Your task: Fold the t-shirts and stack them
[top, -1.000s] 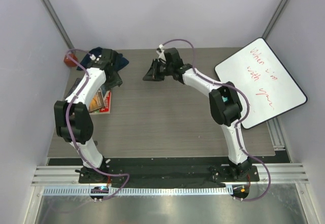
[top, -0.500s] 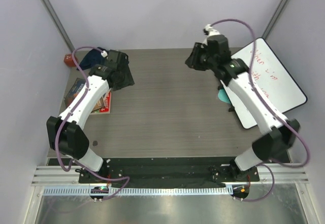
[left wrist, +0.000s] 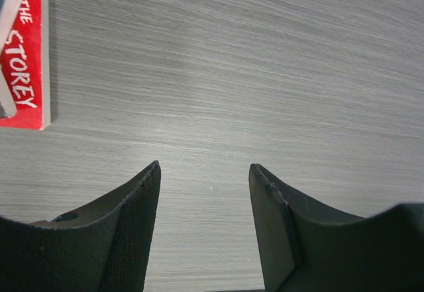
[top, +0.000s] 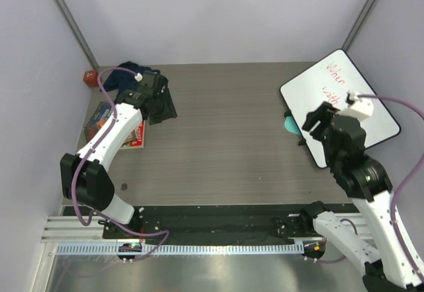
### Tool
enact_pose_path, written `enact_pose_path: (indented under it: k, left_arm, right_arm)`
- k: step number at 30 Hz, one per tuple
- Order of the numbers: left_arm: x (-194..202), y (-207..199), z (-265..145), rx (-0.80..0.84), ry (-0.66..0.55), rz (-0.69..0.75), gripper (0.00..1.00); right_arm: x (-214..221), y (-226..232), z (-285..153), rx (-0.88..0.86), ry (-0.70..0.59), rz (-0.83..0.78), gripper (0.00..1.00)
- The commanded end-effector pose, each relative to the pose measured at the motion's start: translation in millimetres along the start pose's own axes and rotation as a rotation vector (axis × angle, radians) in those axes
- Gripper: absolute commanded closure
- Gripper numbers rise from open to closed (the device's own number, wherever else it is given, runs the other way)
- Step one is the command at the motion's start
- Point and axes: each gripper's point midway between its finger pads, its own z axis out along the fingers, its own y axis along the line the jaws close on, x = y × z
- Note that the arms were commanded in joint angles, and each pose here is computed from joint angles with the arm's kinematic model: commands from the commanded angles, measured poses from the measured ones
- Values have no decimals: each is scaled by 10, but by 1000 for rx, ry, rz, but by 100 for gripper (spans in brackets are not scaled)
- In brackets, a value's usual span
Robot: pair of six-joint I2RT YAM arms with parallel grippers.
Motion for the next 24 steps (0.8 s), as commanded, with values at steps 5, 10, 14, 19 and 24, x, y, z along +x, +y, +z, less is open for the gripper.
enact_pose_path:
  k: [5,10,14,19,24]
  left_arm:
    - [-69,-188,-125,90,-34,4,43]
    - [-75,-209,-94,92,-29,0,43]
    - [-49,-241,-54,102,-12,0,44]
    - [-38,-158,-100,71,-18,17,44]
    - [-54,-74,-121,41,-45,30,44]
  right_arm:
    - [110,-815,-244,301,-128,57,32]
    - [646,-242,164,132,159,-3,29]
    - [776,118,556,86,257,-58,29]
    - [328,-147,746,181,140,41,27]
    - [340,-1014,711,359,146,195,27]
